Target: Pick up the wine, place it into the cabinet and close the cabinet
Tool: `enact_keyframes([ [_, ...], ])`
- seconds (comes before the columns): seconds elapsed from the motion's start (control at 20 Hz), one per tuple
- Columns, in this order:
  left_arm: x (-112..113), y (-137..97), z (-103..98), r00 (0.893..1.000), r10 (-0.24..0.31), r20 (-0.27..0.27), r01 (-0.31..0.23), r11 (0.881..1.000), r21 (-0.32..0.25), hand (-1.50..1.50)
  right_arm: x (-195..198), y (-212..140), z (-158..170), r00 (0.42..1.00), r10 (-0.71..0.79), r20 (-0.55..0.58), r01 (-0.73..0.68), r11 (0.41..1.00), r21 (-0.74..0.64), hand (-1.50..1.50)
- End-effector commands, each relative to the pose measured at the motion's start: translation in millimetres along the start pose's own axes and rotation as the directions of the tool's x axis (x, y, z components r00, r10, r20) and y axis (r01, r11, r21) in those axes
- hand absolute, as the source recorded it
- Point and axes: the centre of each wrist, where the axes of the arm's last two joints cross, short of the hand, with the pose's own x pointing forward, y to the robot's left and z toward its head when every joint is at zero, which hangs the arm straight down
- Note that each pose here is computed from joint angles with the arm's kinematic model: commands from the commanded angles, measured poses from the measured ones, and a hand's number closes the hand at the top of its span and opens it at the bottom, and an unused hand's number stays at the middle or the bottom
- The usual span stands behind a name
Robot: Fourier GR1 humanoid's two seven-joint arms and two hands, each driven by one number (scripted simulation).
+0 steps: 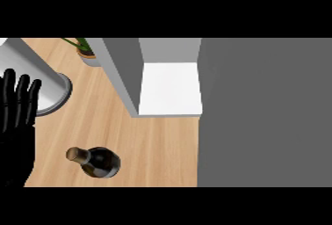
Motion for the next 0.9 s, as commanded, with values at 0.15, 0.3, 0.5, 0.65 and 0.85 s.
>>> enact_keyframes([
  [0.15, 1, -44, -5, 0.999, 0.011, -0.047, -0.016, 0.993, -0.119, -1.50, 35, 2, 27, 0.999, -0.011, 0.035, 0.011, 1.000, -0.022, -1.50],
  [0.3, -23, -67, -3, 0.944, 0.159, -0.287, -0.207, 0.968, -0.142, -1.50, 15, 34, 24, 0.988, -0.145, -0.042, 0.151, 0.952, 0.268, -1.50],
  [0.5, 21, -93, -11, 0.926, 0.183, -0.329, -0.236, 0.963, -0.130, -1.50, 42, 11, 40, 0.985, -0.155, -0.074, 0.170, 0.937, 0.306, -1.50],
  [0.65, 37, -112, 9, 0.920, 0.204, -0.334, -0.257, 0.959, -0.122, -1.50, 77, 16, 51, 0.982, -0.174, -0.068, 0.187, 0.928, 0.323, -1.50],
  [0.85, 71, -128, -3, 0.925, 0.202, -0.322, -0.252, 0.960, -0.122, -1.50, 91, 14, 61, 0.980, -0.186, -0.069, 0.198, 0.928, 0.317, -1.50],
])
